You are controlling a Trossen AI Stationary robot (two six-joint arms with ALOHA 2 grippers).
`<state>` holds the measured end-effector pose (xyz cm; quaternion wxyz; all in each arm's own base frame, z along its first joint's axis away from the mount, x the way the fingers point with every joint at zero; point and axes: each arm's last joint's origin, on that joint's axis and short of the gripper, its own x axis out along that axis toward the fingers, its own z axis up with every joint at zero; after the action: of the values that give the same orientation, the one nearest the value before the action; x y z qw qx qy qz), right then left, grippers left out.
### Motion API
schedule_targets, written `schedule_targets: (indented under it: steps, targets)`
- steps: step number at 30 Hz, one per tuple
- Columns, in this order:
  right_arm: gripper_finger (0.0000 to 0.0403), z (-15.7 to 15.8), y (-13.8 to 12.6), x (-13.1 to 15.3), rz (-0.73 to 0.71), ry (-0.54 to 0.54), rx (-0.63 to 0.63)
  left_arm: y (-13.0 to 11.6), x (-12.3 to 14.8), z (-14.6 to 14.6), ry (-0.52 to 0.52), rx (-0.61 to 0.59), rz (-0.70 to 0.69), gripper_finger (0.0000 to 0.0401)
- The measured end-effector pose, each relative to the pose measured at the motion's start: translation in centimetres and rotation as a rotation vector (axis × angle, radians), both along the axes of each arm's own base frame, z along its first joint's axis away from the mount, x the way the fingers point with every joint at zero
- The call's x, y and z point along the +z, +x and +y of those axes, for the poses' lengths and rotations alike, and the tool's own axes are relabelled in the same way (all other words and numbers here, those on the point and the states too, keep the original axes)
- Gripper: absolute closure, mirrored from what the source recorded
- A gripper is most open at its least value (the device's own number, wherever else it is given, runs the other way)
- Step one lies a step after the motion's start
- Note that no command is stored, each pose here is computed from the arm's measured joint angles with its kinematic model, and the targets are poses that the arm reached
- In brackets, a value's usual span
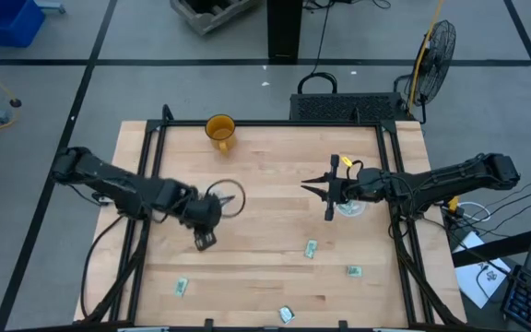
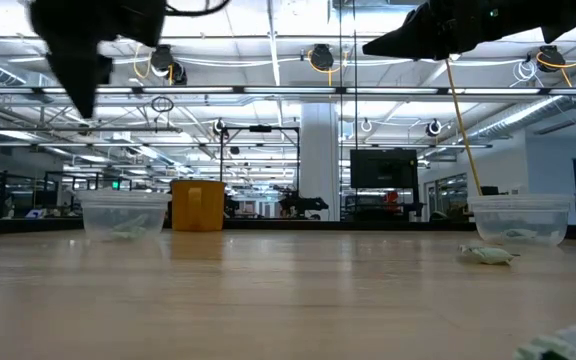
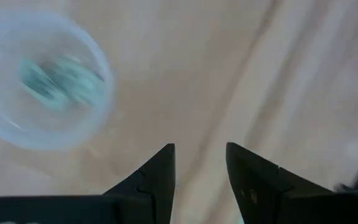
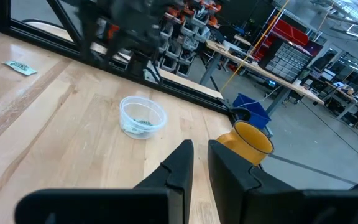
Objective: Pick and place items into bin
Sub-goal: Put the stevia packet into the left transparent bin
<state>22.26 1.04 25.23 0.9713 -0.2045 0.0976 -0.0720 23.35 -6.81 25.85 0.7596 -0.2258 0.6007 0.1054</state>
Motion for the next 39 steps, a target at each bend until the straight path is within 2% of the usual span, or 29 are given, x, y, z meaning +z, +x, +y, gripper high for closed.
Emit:
schedule_targets:
  steps: [7,11,14,17,23,35,39]
  targets:
    - [0.036,0.0,0.0,-0.1,0.013,-0.001,0.0,-2.4,-2.2,-6.5,-0.105,0.141,0.076,0.0252]
    - [0.036,0.0,0.0,-0.2,0.017,0.004,-0.001,-4.1,-3.8,-9.9,-0.192,0.258,0.038,0.0252]
    - [0.036,0.0,0.0,-0.2,0.018,0.003,0.0,-5.4,-5.3,-12.1,-0.248,0.298,0.005,0.0252]
    - [0.036,0.0,0.0,-0.2,0.019,0.004,-0.001,-6.4,-7.0,-13.4,-0.268,0.306,0.035,0.0252]
    - [0.036,0.0,0.0,-0.2,0.015,0.006,-0.001,-8.3,-9.5,-14.3,-0.213,0.275,0.17,0.0252]
    - [0.036,0.0,0.0,-0.2,0.015,0.006,-0.001,-8.4,-11.5,-14.6,-0.13,0.267,0.19,0.0252]
    - [0.036,0.0,0.0,-0.2,0.015,0.006,-0.001,-8.5,-11.8,-14.8,-0.111,0.233,0.188,0.0252]
